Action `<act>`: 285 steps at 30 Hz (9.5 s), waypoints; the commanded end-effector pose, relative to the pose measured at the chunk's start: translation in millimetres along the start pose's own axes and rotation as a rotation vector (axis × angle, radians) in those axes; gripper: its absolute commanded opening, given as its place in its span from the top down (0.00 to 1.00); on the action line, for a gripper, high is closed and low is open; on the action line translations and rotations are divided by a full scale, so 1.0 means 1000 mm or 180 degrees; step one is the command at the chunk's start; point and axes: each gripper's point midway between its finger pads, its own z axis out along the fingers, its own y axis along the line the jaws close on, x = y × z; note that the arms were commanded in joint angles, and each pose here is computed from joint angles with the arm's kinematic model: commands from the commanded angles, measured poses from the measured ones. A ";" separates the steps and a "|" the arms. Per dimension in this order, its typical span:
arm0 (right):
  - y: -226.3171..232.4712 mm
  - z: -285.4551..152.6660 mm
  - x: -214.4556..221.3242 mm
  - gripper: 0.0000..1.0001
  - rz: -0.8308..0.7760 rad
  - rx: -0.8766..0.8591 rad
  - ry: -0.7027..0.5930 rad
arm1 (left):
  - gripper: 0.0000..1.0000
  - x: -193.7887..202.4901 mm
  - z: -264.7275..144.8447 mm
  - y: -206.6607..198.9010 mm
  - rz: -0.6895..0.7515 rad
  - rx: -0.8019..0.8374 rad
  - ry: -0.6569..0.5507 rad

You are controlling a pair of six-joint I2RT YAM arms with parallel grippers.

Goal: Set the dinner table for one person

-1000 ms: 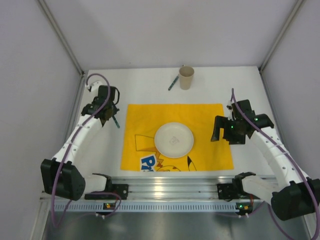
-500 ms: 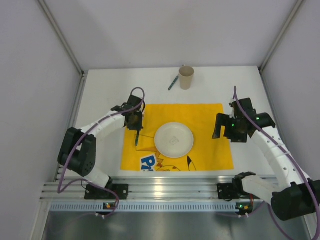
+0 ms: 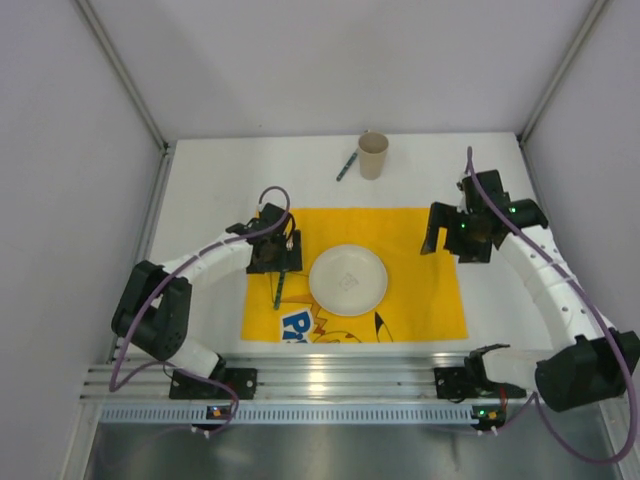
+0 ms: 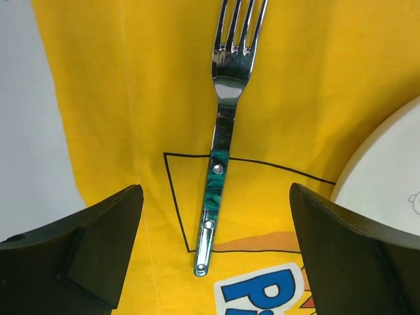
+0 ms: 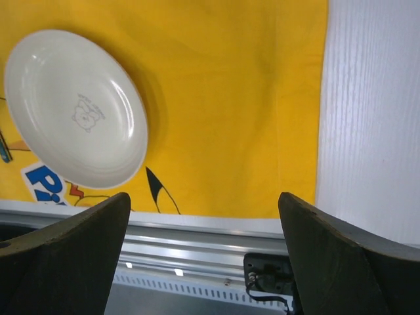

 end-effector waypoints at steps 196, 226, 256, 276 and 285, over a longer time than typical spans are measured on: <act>0.269 0.080 -0.201 0.53 0.0401 -0.2155 -0.0641 | 1.00 -0.226 -0.159 -0.149 0.0081 0.2200 -0.1765; 0.085 -0.030 -0.010 1.00 -0.0513 -0.0769 0.0323 | 0.01 -0.195 -0.104 -0.002 -0.0550 0.0470 -0.1615; -0.014 0.102 0.037 1.00 -0.0615 0.0641 0.0529 | 0.05 -0.159 -0.092 0.001 -0.0502 0.0528 -0.1386; -0.031 0.046 0.014 0.47 -0.0601 0.1038 0.0202 | 0.08 -0.171 -0.063 -0.012 -0.0569 0.0612 -0.1272; -0.013 -0.062 -0.049 0.00 -0.0499 0.0883 -0.0798 | 0.08 -0.172 -0.063 -0.016 -0.0534 0.0596 -0.1264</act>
